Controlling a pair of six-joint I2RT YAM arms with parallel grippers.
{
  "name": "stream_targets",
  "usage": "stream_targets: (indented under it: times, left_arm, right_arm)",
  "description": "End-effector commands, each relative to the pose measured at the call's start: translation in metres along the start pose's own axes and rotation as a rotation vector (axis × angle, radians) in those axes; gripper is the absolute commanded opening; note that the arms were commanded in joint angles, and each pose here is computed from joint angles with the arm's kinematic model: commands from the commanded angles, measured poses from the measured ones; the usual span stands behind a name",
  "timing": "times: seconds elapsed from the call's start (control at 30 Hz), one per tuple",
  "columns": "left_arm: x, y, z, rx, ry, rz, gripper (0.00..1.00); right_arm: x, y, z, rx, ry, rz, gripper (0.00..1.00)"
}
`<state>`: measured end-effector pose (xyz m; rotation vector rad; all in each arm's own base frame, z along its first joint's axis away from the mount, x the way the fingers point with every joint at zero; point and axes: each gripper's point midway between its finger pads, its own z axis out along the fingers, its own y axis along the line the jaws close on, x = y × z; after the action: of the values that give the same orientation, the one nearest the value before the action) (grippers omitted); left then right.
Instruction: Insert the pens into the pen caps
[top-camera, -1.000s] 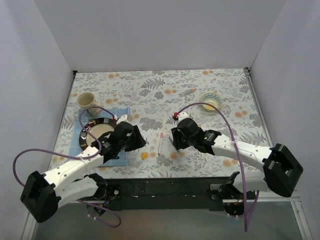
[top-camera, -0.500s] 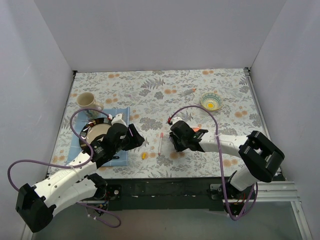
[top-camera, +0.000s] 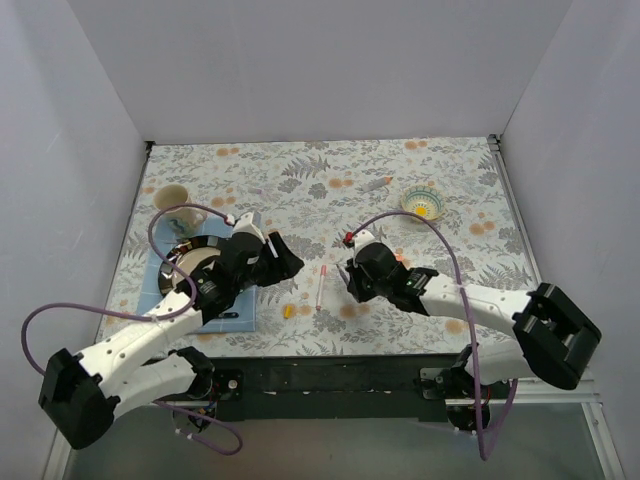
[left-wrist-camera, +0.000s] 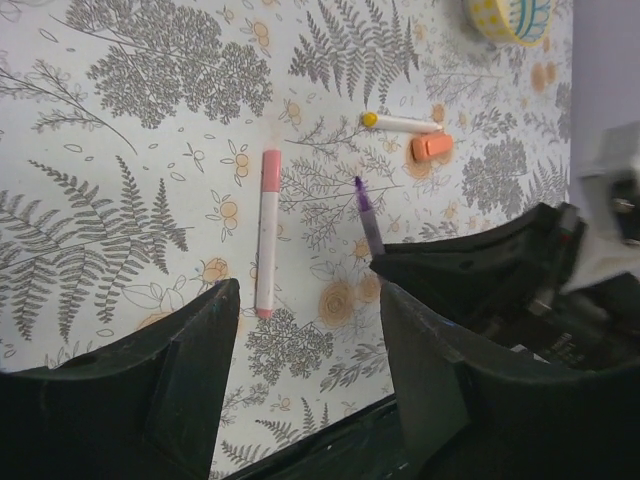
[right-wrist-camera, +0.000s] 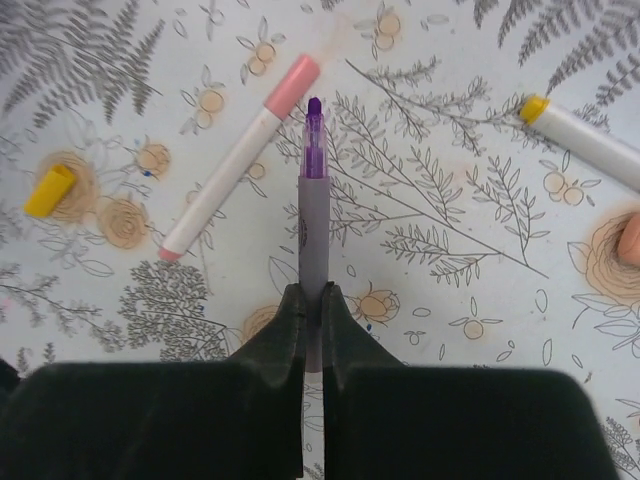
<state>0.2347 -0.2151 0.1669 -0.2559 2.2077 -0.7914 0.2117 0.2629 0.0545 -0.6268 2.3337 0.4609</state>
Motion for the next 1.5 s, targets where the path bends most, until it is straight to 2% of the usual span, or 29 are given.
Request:
stream_targets:
  times: [0.0, 0.03, 0.17, 0.33, 0.5, 0.8, 0.97, 1.07, 1.1, 1.17, 1.2, 1.23, 1.27, 1.37, 1.47]
  left_arm:
    - [0.005, -0.028, 0.025, 0.098, 0.052, -0.013, 0.56]
    - [0.012, -0.035, 0.029, 0.131, 0.092, -0.017, 0.56]
    - [0.022, -0.062, 0.043, 0.255, 0.159, -0.014, 0.56]
    - [0.023, -0.072, 0.055, 0.291, 0.152, 0.002, 0.57]
    - [0.025, -0.079, 0.049, 0.357, 0.138, 0.002, 0.59]
    - [0.03, -0.071, 0.05, 0.336, 0.136, -0.005, 0.6]
    - [0.036, -0.07, 0.06, 0.321, 0.159, 0.001, 0.57]
    - [0.035, -0.074, 0.062, 0.333, 0.157, 0.001, 0.47]
    - [0.034, -0.077, 0.062, 0.344, 0.154, 0.002, 0.37]
    - [0.032, -0.082, 0.061, 0.357, 0.153, 0.003, 0.28]
    - [0.033, -0.084, 0.06, 0.367, 0.16, 0.006, 0.18]
    - [0.033, -0.085, 0.059, 0.376, 0.165, 0.007, 0.02]
    - [0.033, -0.087, 0.057, 0.386, 0.167, 0.003, 0.0]
    - [0.033, -0.094, 0.05, 0.423, 0.181, -0.003, 0.0]
    - [0.036, -0.096, 0.048, 0.438, 0.199, -0.005, 0.0]
  right_arm:
    - [-0.038, 0.019, -0.02, -0.115, -0.19, 0.03, 0.01]
    - [-0.048, 0.024, -0.029, -0.145, -0.235, 0.04, 0.01]
    - [-0.058, 0.038, -0.046, -0.223, -0.285, 0.058, 0.01]
    - [-0.067, 0.043, -0.057, -0.247, -0.305, 0.071, 0.01]
    - [-0.066, 0.044, -0.056, -0.246, -0.286, 0.084, 0.01]
    - [-0.073, 0.05, -0.06, -0.277, -0.305, 0.114, 0.01]
    - [-0.079, 0.06, -0.067, -0.329, -0.327, 0.124, 0.01]
    - [-0.078, 0.069, -0.071, -0.37, -0.321, 0.12, 0.01]
    - [-0.079, 0.07, -0.072, -0.378, -0.323, 0.126, 0.01]
    - [-0.077, 0.072, -0.073, -0.393, -0.326, 0.129, 0.01]
    - [-0.078, 0.074, -0.074, -0.403, -0.328, 0.129, 0.01]
    - [-0.076, 0.075, -0.074, -0.406, -0.321, 0.133, 0.01]
    - [-0.075, 0.076, -0.074, -0.414, -0.318, 0.131, 0.04]
    - [-0.07, 0.077, -0.07, -0.418, -0.294, 0.129, 0.27]
    - [-0.067, 0.079, -0.067, -0.428, -0.278, 0.129, 0.3]
